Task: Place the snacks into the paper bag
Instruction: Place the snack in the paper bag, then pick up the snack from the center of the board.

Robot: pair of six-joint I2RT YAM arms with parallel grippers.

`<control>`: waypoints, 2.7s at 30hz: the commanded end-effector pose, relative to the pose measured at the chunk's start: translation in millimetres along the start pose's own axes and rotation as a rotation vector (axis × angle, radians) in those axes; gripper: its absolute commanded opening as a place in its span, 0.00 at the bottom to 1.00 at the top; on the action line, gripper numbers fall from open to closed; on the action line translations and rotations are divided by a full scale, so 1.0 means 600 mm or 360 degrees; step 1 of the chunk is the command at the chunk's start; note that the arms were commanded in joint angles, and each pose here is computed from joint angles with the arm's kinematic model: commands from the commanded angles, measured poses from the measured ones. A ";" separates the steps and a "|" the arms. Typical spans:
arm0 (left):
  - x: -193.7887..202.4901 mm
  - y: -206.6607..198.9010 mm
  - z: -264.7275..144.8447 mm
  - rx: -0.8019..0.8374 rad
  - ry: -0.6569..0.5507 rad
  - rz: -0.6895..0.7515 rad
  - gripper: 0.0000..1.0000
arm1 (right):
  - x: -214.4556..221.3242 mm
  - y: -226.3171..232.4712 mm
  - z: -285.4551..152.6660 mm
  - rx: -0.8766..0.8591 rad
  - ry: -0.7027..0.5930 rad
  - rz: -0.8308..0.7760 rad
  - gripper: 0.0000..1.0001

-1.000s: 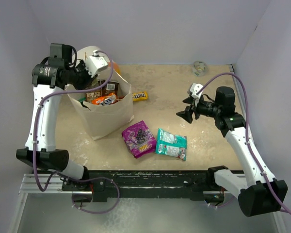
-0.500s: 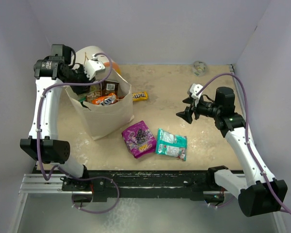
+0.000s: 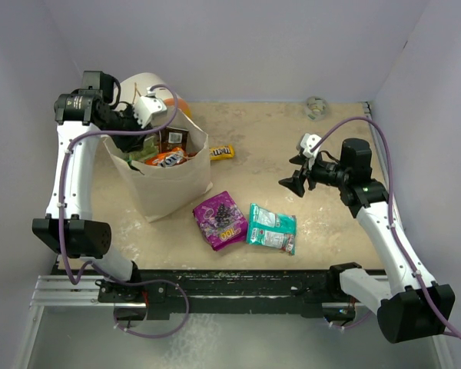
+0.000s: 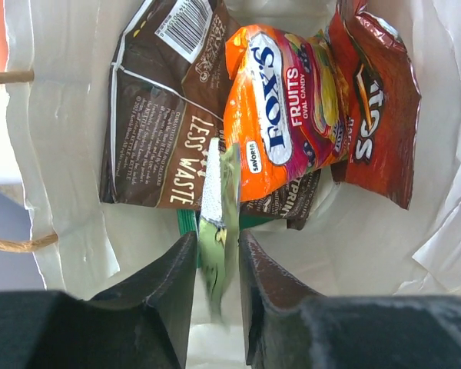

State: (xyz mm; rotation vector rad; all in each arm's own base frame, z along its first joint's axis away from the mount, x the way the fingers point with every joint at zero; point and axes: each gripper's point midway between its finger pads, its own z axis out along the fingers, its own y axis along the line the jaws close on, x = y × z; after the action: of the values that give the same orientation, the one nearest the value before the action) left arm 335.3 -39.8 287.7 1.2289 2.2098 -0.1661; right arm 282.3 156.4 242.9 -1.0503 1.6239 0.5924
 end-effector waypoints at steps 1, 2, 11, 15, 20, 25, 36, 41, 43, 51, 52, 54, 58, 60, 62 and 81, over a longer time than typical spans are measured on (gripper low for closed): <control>-0.031 0.007 -0.026 -0.0062 -0.0129 0.0051 0.34 | -0.012 0.002 -0.001 -0.0021 -0.0058 -0.0068 0.75; -0.032 0.006 -0.027 -0.0060 -0.0136 0.0054 0.36 | -0.012 0.001 -0.002 -0.0020 -0.0058 -0.0066 0.75; -0.048 0.007 -0.051 -0.0145 -0.0214 0.0074 0.62 | -0.002 0.002 0.003 -0.0030 -0.0038 -0.0049 0.77; -0.070 0.012 -0.076 -0.0257 -0.0327 0.0092 0.73 | 0.009 0.005 0.008 -0.0056 -0.0020 -0.0037 0.80; -0.095 0.015 -0.110 -0.0417 -0.0490 0.0096 0.86 | 0.026 0.008 0.017 -0.0128 0.0042 0.0003 0.80; -0.119 0.021 -0.146 -0.0584 -0.0665 0.0050 0.99 | 0.071 0.017 0.035 -0.0247 0.0228 0.0011 0.79; -0.138 0.006 -0.179 -0.0669 -0.0869 -0.0055 0.99 | 0.171 0.063 0.087 -0.0571 0.0589 0.0059 0.80; -0.144 -0.012 -0.185 -0.0632 -0.0945 -0.0078 0.99 | 0.202 0.084 0.119 -0.0699 0.0663 0.0105 0.80; -0.150 -0.022 -0.189 -0.0606 -0.0992 -0.0078 0.99 | 0.214 0.090 0.131 -0.0747 0.0701 0.0126 0.80; -0.163 -0.049 -0.195 -0.0512 -0.1102 -0.0091 0.99 | 0.249 0.115 0.156 -0.0934 0.0804 0.0219 0.78; -0.163 -0.050 -0.192 -0.0500 -0.1104 -0.0096 0.99 | 0.255 0.119 0.156 -0.0961 0.0816 0.0235 0.78; -0.164 -0.052 -0.188 -0.0476 -0.1108 -0.0103 0.99 | 0.264 0.129 0.156 -0.1015 0.0835 0.0273 0.76; -0.166 -0.052 -0.182 -0.0456 -0.1119 -0.0114 0.99 | 0.273 0.144 0.155 -0.1090 0.0841 0.0327 0.73; -0.166 -0.053 -0.181 -0.0448 -0.1123 -0.0120 0.99 | 0.276 0.150 0.156 -0.1118 0.0840 0.0356 0.72; -0.165 -0.054 -0.178 -0.0437 -0.1123 -0.0125 0.99 | 0.277 0.157 0.156 -0.1154 0.0830 0.0386 0.70; -0.162 -0.050 -0.169 -0.0439 -0.1107 -0.0123 0.99 | 0.267 0.175 0.156 -0.1288 0.0807 0.0489 0.39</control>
State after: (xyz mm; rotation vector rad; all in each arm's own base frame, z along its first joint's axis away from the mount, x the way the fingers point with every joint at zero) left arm 301.8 -87.3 404.6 0.7745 1.6635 -0.2672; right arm 233.3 219.8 33.7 -1.6371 2.1243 1.2650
